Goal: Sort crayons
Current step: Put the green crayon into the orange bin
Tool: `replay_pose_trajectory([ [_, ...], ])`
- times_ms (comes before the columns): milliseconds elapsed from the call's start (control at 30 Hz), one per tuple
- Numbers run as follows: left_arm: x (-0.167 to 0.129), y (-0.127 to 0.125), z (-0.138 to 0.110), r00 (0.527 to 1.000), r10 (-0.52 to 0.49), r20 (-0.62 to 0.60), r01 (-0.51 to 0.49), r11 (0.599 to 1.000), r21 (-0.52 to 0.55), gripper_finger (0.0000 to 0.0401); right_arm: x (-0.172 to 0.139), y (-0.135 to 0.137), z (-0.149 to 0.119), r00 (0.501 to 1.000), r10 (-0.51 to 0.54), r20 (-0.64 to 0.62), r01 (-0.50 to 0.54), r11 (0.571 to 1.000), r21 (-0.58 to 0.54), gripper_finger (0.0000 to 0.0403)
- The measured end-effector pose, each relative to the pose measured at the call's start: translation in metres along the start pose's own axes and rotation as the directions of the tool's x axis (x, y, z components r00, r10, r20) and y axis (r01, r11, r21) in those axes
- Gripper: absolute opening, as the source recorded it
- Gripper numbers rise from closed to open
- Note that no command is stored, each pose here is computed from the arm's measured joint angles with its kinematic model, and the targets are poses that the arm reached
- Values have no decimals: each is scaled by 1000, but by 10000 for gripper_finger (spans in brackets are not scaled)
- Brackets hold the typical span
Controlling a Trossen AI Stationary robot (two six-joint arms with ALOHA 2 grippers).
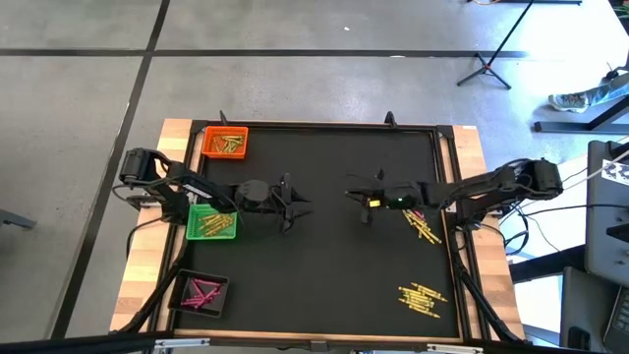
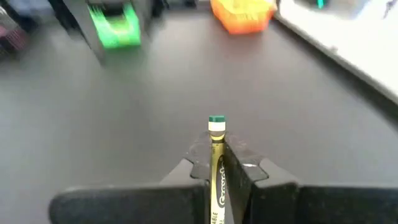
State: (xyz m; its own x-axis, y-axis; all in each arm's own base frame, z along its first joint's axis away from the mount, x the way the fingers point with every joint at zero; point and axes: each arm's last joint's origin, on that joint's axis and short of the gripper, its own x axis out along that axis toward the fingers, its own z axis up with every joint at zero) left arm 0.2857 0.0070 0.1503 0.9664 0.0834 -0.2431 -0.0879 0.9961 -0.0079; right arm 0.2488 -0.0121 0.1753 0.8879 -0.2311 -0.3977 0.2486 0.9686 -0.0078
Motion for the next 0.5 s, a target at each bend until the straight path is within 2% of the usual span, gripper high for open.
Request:
replay_pose_trajectory([
  [167, 3, 0, 4, 1000, 4, 4, -4, 1000, -4, 178, -6, 0, -3, 986, 56, 156, -56, 998, -5, 19],
  [300, 4, -1, 3, 999, 36, 13, -36, 999, -22, 180, -6, 0, -4, 973, 69, 222, -70, 998, 0, 19],
  [500, 18, -4, -4, 996, 33, 80, -29, 998, -56, 180, 5, 4, -6, 936, 131, 327, -122, 991, -46, 19],
])
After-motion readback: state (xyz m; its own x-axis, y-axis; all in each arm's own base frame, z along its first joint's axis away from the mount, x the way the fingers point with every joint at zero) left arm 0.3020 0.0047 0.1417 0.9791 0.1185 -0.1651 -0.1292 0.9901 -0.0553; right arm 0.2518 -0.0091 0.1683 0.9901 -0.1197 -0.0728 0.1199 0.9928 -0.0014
